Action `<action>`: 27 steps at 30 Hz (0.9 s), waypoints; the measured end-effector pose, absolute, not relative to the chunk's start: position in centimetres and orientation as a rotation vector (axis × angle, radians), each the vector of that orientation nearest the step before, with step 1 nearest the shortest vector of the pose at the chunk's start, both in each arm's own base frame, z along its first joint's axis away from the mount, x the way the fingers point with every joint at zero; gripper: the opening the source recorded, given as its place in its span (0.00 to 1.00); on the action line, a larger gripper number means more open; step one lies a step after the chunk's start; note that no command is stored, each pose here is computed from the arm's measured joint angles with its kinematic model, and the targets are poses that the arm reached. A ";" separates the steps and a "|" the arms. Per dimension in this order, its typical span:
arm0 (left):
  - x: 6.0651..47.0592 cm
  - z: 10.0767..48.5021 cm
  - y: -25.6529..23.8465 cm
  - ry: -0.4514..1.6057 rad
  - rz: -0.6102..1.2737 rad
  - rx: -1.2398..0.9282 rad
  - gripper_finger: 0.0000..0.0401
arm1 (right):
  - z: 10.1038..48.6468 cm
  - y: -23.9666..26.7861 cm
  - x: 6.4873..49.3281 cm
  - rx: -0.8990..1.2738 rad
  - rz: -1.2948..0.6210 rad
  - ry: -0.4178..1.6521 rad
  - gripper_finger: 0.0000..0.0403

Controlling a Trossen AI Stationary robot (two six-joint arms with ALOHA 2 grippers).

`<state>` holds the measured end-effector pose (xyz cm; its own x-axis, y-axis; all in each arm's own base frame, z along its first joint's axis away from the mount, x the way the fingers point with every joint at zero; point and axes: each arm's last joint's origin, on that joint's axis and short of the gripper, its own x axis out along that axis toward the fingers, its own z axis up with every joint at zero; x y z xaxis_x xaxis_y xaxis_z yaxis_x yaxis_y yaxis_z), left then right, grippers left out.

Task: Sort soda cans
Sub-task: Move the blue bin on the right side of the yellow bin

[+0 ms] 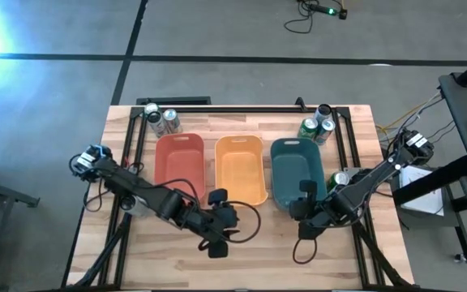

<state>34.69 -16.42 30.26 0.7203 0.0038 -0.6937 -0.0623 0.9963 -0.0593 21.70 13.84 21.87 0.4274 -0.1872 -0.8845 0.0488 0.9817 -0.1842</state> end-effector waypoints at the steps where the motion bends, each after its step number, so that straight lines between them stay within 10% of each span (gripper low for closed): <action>1: 34.8 30.0 -16.1 0.774 0.052 -0.094 0.34 | 21.9 13.8 21.7 -0.140 -0.146 1.120 0.03; 27: 36.3 22.1 -10.3 1.053 0.068 -0.121 0.34 | 26.1 14.9 22.9 -0.050 -0.106 1.038 0.47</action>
<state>36.34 -10.31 22.15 0.4938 -0.0018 -0.8696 -0.1137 0.9913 -0.0666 22.91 14.91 26.14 0.5033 -0.1112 -0.8569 0.0637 0.9938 -0.0915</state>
